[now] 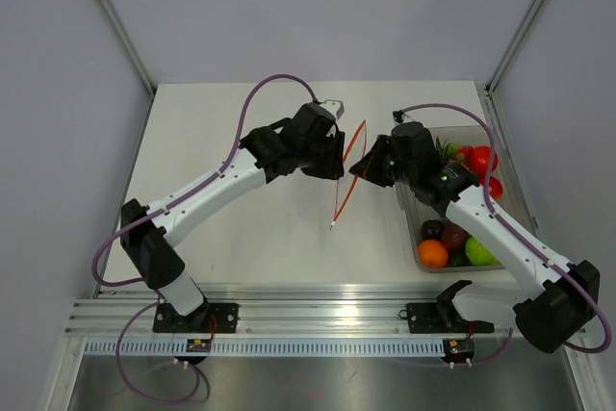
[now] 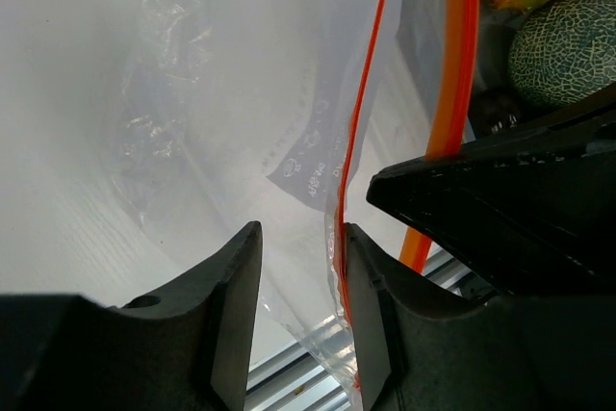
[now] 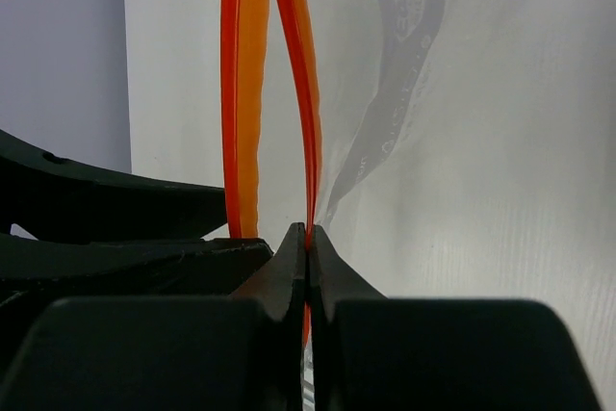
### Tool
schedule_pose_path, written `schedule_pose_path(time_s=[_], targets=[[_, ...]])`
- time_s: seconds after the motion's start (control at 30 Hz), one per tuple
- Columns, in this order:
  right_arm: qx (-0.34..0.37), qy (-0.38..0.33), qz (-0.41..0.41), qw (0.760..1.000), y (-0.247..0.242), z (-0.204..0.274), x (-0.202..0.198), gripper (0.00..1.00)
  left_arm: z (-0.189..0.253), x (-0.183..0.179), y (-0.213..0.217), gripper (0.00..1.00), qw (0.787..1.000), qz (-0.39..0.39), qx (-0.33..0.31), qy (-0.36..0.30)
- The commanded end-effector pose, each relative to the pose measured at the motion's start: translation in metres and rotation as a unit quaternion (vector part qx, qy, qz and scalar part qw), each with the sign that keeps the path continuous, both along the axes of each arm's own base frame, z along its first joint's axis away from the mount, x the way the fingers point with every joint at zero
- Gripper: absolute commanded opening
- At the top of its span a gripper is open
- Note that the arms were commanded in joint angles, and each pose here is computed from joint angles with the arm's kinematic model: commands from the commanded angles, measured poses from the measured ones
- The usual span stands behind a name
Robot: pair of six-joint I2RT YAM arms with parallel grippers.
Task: Place the food in the zip-top bag and seal the zipper
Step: Open the zipper of the food storage bag.
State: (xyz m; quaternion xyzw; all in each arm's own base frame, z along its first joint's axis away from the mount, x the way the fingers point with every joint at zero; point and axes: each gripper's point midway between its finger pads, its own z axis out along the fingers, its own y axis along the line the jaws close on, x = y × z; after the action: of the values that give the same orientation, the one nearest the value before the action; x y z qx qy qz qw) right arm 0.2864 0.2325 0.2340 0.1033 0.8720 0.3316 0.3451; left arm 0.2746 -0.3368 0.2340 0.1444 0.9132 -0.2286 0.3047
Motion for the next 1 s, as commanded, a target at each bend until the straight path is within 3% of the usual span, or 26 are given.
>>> schedule_pose_path(time_s=[0.0, 0.27, 0.5, 0.57, 0.97], targets=[[0.001, -0.025, -0.002, 1.000, 0.003, 0.019, 0.005, 0.00, 0.038, -0.001, -0.015, 0.42, 0.998, -0.013, -0.057, -0.030], [0.008, -0.028, 0.002, 1.000, 0.008, 0.021, 0.003, 0.00, 0.023, -0.009, -0.027, 0.40, 0.998, -0.035, -0.053, -0.010], [-0.009, -0.032, -0.007, 0.999, 0.000, 0.020, -0.001, 0.00, 0.013, 0.000, -0.016, 0.08, 0.999, -0.011, -0.018, -0.024], [-0.047, -0.038, -0.032, 0.998, -0.016, 0.013, 0.003, 0.00, 0.022, 0.000, -0.011, 0.01, 0.999, -0.011, -0.019, -0.031], [-0.218, 0.010, -0.042, 0.975, -0.054, -0.059, 0.016, 0.00, 0.050, 0.006, 0.028, 0.00, 0.998, 0.022, -0.021, -0.046]])
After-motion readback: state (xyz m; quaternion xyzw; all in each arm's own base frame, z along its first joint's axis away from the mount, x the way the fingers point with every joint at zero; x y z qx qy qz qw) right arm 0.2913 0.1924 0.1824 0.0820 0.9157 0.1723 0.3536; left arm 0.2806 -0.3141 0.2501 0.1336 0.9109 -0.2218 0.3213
